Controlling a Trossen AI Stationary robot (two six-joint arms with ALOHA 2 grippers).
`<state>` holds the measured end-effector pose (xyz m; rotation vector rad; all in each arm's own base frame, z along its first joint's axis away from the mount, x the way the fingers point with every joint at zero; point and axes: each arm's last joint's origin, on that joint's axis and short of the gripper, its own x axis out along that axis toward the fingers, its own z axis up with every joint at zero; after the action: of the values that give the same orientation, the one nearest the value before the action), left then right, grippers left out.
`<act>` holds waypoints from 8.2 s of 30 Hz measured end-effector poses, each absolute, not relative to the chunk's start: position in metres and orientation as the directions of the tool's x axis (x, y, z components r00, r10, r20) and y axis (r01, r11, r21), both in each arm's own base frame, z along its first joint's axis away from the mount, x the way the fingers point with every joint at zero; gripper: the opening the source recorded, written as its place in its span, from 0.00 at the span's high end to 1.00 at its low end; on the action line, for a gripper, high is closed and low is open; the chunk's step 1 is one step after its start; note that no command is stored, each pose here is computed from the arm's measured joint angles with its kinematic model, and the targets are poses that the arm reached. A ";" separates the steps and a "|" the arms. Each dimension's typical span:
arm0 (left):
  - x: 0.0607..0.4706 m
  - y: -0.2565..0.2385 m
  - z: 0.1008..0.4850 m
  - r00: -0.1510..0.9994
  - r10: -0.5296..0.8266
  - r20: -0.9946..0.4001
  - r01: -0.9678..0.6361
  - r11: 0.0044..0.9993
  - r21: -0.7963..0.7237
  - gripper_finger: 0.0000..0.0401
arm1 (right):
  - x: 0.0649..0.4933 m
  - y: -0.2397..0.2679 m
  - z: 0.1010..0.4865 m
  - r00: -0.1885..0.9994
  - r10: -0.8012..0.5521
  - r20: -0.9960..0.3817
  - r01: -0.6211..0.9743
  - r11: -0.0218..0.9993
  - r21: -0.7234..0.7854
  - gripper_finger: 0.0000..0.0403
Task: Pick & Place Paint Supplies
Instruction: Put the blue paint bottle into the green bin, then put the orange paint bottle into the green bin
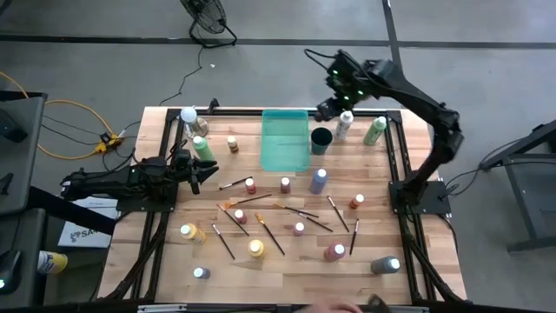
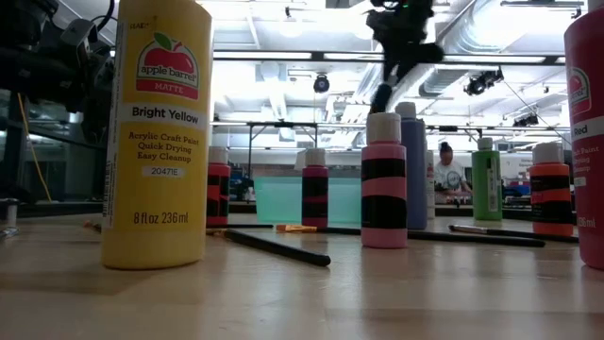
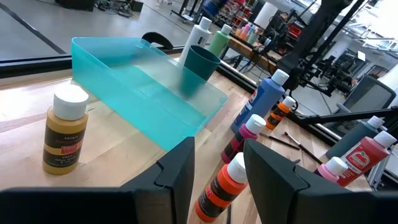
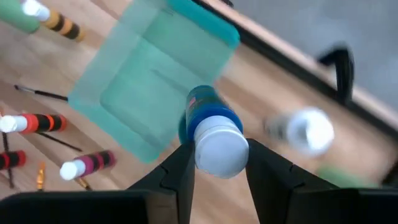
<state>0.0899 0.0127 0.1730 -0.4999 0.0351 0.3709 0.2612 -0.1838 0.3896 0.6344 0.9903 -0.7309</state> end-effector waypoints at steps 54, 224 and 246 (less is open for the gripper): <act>0.090 0.013 0.173 0.933 0.339 -0.122 -0.355 0.813 -0.462 0.66 | 0.372 -0.278 0.239 0.077 -0.216 -0.973 0.862 0.504 -0.043 0.71; 0.090 0.013 0.173 0.933 0.338 -0.122 -0.355 0.813 -0.462 0.66 | 0.227 -0.060 0.402 0.414 -0.208 -0.886 0.733 0.654 0.189 0.71; 0.090 0.013 0.173 0.933 0.338 -0.122 -0.355 0.813 -0.462 0.66 | 0.356 -0.197 0.304 0.298 -0.188 -0.936 0.850 0.499 0.171 0.70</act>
<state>0.0900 0.0127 0.1731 -0.5001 0.0344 0.3699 0.3565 -0.1965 0.3041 0.7728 1.0415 -0.7887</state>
